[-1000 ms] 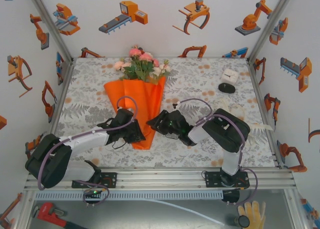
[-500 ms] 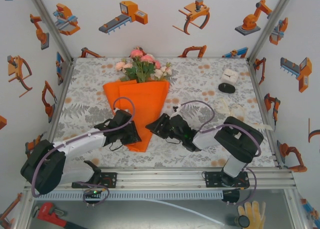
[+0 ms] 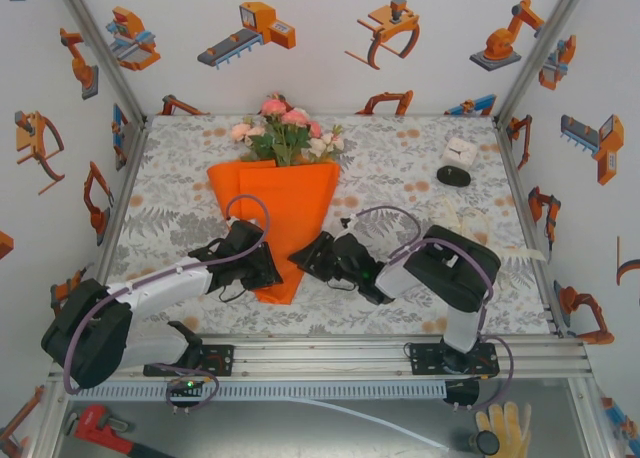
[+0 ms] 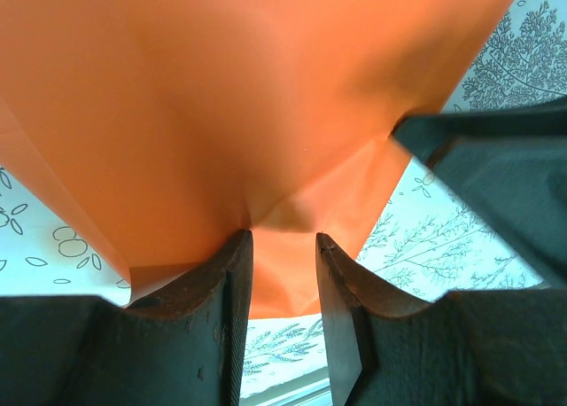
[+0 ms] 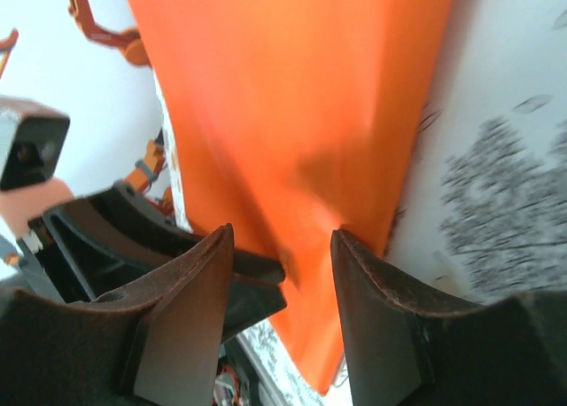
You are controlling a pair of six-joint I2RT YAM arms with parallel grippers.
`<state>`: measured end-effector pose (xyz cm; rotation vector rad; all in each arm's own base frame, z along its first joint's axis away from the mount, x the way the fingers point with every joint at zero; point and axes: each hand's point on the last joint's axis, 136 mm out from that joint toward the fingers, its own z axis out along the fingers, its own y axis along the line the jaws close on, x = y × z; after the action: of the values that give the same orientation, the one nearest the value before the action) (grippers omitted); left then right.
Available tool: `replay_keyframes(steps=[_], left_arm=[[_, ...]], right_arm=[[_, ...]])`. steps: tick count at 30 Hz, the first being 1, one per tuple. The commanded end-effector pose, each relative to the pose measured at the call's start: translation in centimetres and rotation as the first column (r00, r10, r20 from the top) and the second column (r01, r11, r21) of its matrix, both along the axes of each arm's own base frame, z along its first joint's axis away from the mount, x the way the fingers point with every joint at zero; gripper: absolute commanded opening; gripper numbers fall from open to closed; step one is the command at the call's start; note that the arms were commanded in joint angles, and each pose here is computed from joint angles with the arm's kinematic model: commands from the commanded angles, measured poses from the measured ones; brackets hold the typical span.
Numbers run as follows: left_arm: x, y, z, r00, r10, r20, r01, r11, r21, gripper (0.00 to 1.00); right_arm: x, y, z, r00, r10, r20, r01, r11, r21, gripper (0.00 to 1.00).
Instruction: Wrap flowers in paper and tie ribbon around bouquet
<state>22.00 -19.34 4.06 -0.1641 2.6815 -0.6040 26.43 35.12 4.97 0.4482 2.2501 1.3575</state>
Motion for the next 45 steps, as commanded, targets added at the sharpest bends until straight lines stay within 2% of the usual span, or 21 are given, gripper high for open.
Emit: replay_keyframes(steps=[1,21,39,43,45], left_arm=[[-0.8,0.9,-1.2,0.999,0.003,-0.033,-0.001,0.999,0.049,0.38],[-0.8,0.9,-1.5,0.999,0.004,-0.039,-0.002,0.999,0.050,0.38],[-1.0,1.7,-1.1,0.999,0.028,-0.028,-0.027,0.998,0.055,0.38],[-1.0,1.5,-0.9,0.999,0.025,-0.025,-0.023,0.999,0.047,0.38],[-0.9,1.4,-0.5,1.000,0.021,-0.018,-0.020,0.999,0.043,0.39]], right_arm=[[1.9,-2.5,-1.9,0.997,-0.073,0.008,0.074,0.996,-0.056,0.48],[16.1,-7.6,-3.9,0.971,-0.238,0.028,0.239,0.971,-0.023,0.48],[26.5,-12.6,-6.0,0.943,-0.334,0.007,0.334,0.940,-0.071,0.48],[27.8,-12.9,-5.0,0.947,-0.321,0.013,0.321,0.944,-0.073,0.48],[28.0,-12.6,-2.6,0.956,-0.292,0.038,0.294,0.954,-0.065,0.47]])
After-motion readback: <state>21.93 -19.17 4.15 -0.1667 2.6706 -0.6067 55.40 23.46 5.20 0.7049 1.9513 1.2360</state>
